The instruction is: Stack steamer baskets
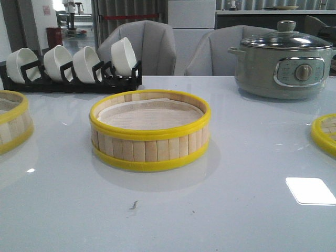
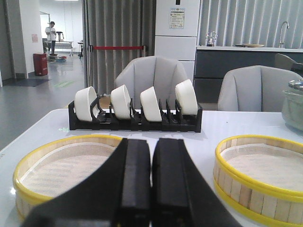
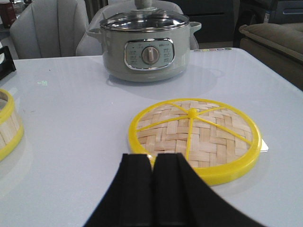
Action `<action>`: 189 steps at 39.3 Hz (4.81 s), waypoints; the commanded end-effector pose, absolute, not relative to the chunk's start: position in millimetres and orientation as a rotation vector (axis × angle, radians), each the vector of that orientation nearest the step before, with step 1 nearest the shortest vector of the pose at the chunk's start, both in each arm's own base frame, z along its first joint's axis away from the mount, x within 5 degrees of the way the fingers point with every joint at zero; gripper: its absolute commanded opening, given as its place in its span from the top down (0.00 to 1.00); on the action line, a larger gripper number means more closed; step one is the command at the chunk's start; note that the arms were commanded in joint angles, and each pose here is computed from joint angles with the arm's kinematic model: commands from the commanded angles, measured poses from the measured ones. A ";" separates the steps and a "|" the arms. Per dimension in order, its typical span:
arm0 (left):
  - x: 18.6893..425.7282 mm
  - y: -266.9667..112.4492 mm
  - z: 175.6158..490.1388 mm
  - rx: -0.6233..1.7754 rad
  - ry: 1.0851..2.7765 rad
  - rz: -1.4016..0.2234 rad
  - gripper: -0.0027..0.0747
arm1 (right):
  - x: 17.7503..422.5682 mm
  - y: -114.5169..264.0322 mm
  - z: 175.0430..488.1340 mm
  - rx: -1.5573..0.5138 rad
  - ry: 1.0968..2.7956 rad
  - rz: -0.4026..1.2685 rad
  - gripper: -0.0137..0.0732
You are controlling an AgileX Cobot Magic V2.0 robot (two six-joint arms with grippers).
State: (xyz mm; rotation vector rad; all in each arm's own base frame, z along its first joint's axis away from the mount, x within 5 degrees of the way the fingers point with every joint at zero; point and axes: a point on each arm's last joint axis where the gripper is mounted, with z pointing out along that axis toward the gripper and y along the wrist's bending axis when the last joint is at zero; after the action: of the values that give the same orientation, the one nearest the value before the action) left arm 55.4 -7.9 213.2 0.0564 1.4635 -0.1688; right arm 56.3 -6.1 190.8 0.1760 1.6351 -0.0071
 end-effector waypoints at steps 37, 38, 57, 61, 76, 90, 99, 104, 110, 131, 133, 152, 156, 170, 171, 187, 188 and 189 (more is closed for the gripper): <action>53.2 -6.9 221.0 0.046 1.370 -0.171 0.85 | 54.2 -6.1 204.5 0.159 1.518 -0.016 0.78; 53.2 -6.9 221.0 0.046 1.370 -0.171 0.85 | 54.2 -6.1 204.5 0.159 1.518 -0.016 0.78; 53.2 -6.9 221.0 0.046 1.370 -0.171 0.85 | 54.2 -6.1 204.5 0.159 1.518 -0.016 0.78; 53.2 -7.2 221.0 0.056 1.370 -0.164 0.85 | 54.2 -6.1 204.5 0.159 1.518 -0.016 0.78; 80.0 -14.3 282.8 0.052 1.569 -0.224 0.85 | 54.2 -6.1 204.5 0.159 1.518 -0.016 0.78; 192.5 -45.6 443.4 0.248 1.955 -0.129 0.85 | 54.2 -6.1 204.5 0.159 1.518 -0.016 0.78; 230.3 -49.4 478.5 0.268 2.061 -0.034 0.85 | 54.2 -6.1 204.5 0.159 1.518 -0.016 0.78; 233.6 -50.2 477.5 0.269 2.066 -0.034 0.85 | 54.2 -6.1 204.5 0.159 1.518 -0.016 0.78; 233.1 -50.1 476.6 0.300 2.073 -0.017 0.85 | 54.2 -6.1 204.5 0.159 1.518 -0.016 0.78; 233.1 -48.1 476.0 0.304 2.080 0.016 0.85 | 54.2 -6.1 204.5 0.159 1.518 -0.016 0.78; 233.1 -48.1 476.0 0.304 2.080 0.016 0.85 | 54.2 -6.1 204.5 0.159 1.518 -0.016 0.78; 233.1 -48.4 476.1 0.303 2.079 0.011 0.85 | 54.2 -6.2 204.4 0.149 1.519 -0.027 0.78; 233.0 -48.4 476.0 0.303 2.081 0.011 0.85 | 54.2 -6.7 204.2 0.062 1.530 -0.129 0.78; 232.4 -48.6 475.0 0.303 2.093 0.004 0.85 | 54.0 -6.6 206.8 0.068 1.500 -0.121 0.78; 232.3 -48.6 474.8 0.304 2.096 0.005 0.85 | 54.0 -6.5 207.9 0.073 1.488 -0.114 0.78; 232.2 -48.3 474.7 0.304 2.098 0.009 0.85 | 49.3 -5.4 230.7 0.185 1.221 0.064 0.78; 232.2 -48.3 474.7 0.304 2.098 0.009 0.85 | 49.5 -5.4 230.1 0.185 1.228 0.063 0.78; 232.0 -48.2 474.3 0.304 2.102 0.009 0.85 | 49.5 -5.4 230.2 0.186 1.233 0.063 0.78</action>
State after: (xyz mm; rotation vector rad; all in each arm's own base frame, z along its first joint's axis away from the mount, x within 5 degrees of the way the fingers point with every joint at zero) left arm 238.2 -48.3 454.3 0.3161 2.2158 0.0232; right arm 54.6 -6.2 216.0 0.1950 1.3522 0.0458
